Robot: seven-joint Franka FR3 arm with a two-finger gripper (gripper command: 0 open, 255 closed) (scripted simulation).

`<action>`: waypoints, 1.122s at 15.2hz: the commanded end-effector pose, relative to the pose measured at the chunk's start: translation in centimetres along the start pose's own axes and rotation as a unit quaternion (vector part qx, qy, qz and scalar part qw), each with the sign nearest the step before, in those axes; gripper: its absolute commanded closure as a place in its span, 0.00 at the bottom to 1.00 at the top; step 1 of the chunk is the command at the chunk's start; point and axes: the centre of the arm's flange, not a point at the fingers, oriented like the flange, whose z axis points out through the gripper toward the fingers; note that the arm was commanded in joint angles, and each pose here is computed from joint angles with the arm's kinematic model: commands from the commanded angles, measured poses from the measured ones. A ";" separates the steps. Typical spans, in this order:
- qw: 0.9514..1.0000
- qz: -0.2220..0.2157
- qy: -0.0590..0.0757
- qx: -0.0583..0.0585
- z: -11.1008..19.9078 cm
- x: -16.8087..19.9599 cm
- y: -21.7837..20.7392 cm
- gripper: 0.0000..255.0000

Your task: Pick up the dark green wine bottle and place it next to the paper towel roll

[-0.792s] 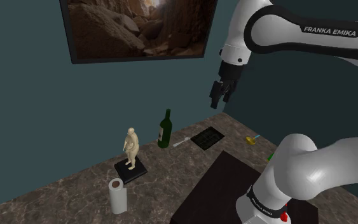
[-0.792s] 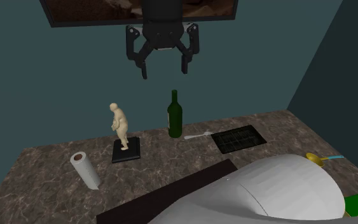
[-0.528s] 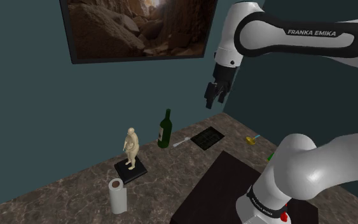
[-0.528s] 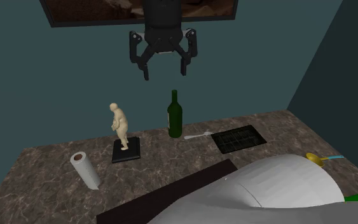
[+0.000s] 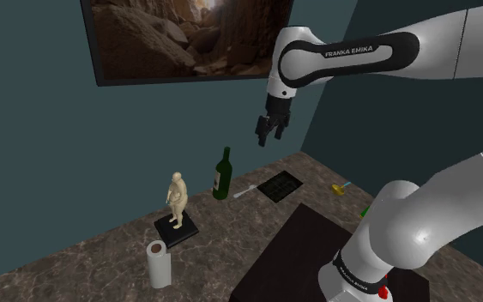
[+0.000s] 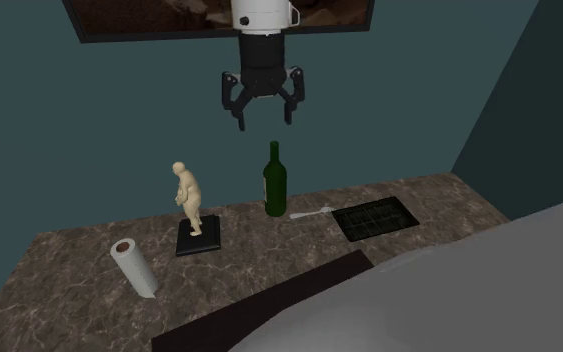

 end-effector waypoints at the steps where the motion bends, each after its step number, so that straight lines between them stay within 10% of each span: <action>1: 1.000 0.000 -0.002 -0.001 1.6 2.3 0.7 0.00; 17: 1.000 0.005 -0.019 -0.007 12.5 19.9 6.5 0.00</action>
